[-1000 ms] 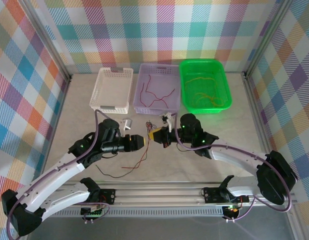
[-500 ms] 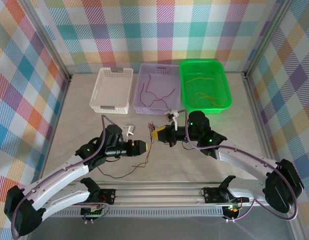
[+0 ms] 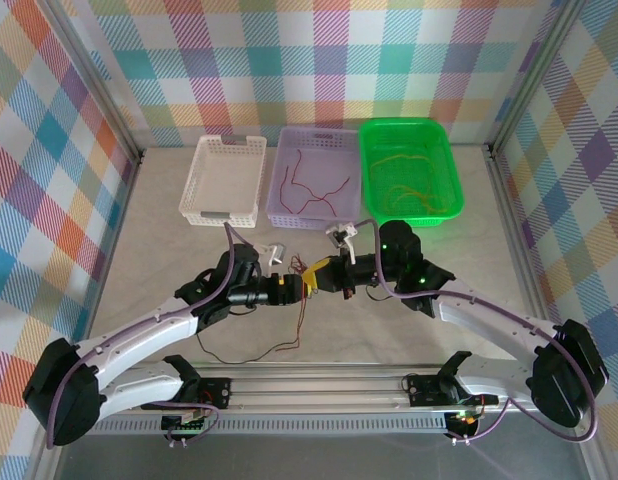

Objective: Untangle the cables

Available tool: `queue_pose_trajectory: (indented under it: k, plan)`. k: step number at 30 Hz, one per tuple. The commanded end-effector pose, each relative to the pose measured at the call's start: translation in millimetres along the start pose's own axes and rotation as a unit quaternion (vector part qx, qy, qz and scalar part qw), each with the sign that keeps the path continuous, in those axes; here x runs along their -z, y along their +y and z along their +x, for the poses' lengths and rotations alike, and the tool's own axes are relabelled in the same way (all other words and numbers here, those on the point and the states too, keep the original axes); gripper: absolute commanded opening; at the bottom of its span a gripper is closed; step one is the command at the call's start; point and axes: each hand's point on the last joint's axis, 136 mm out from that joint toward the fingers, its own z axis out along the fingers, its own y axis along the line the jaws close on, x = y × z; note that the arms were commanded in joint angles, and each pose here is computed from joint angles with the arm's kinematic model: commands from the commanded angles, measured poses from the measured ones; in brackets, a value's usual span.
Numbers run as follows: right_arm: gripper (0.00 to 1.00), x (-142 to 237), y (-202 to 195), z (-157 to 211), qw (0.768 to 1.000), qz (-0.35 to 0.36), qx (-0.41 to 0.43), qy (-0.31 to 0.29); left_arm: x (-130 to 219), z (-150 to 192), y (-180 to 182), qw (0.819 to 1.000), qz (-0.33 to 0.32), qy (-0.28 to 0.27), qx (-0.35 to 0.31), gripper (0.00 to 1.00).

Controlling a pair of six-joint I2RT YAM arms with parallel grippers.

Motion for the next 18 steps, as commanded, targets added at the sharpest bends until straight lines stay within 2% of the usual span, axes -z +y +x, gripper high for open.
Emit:
queue_pose_trajectory:
  k: [1,10,18]
  plan:
    - [0.00,7,29,-23,0.998,-0.036,0.039,-0.025,-1,-1,-1,1.000,0.006,-0.004,-0.024,0.62]
    - [0.00,15,41,-39,0.997,-0.028,0.056,-0.048,-12,7,10,0.999,-0.019,0.013,-0.032,0.60]
    - [0.00,47,67,-104,0.987,0.037,0.113,-0.108,4,-8,16,0.997,-0.062,-0.028,-0.035,0.47]
